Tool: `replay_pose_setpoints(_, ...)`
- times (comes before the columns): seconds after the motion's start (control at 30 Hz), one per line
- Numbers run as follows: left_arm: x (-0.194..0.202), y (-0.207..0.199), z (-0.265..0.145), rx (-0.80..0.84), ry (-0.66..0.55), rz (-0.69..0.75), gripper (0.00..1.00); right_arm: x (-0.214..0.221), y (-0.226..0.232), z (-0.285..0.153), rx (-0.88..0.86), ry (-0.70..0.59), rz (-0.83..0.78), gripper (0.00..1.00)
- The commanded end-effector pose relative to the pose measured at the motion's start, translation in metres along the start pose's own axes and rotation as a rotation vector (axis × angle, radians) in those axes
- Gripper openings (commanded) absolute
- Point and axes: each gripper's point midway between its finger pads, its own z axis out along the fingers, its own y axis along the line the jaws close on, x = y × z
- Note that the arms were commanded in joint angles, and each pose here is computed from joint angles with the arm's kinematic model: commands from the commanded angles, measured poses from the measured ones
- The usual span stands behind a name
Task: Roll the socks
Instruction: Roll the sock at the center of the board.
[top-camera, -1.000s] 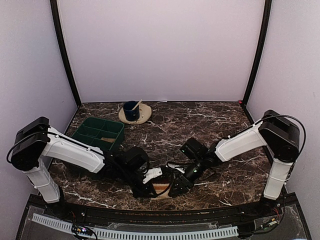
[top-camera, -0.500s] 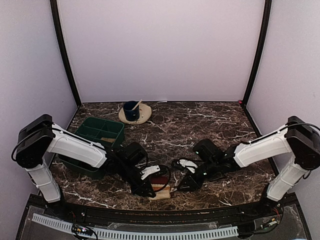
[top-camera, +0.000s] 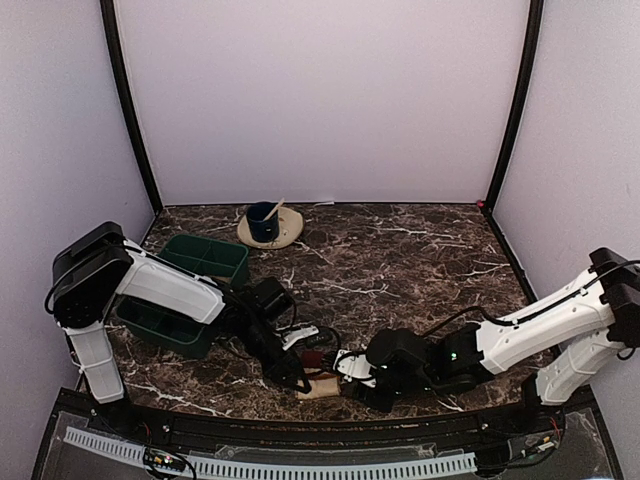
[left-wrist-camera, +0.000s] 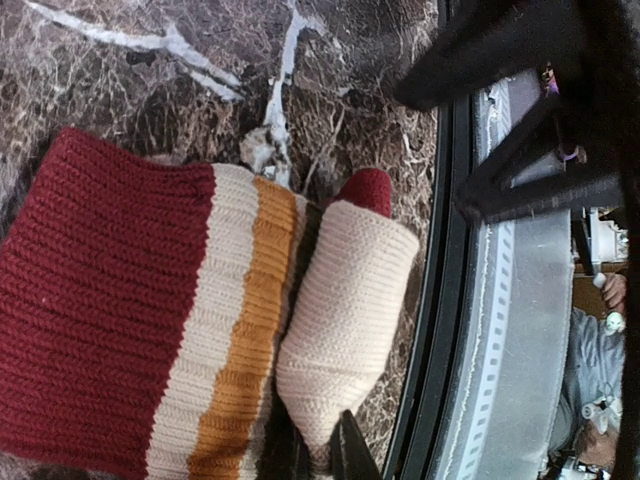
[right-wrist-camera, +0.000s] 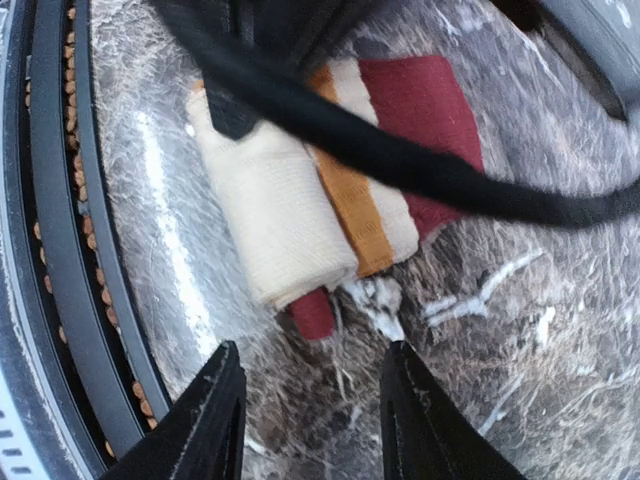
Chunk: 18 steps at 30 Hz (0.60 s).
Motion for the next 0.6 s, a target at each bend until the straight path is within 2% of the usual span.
replay_pose_setpoints(0.0, 0.015, 0.0, 0.0, 0.045, 0.06, -0.063, 0.0, -0.019, -0.001, 0.003, 0.146, -0.015, -0.136, 0.43)
replay_pose_setpoints(0.27, 0.017, 0.0, 0.002, 0.073, 0.077, -0.076, 0.0, -0.02, 0.016, 0.02, 0.178, 0.038, -0.295, 0.45)
replay_pose_setpoints(0.57, 0.018, -0.001, 0.003, 0.094, 0.086, -0.081, 0.0, -0.02, 0.017, 0.03, 0.195, 0.069, -0.387, 0.47)
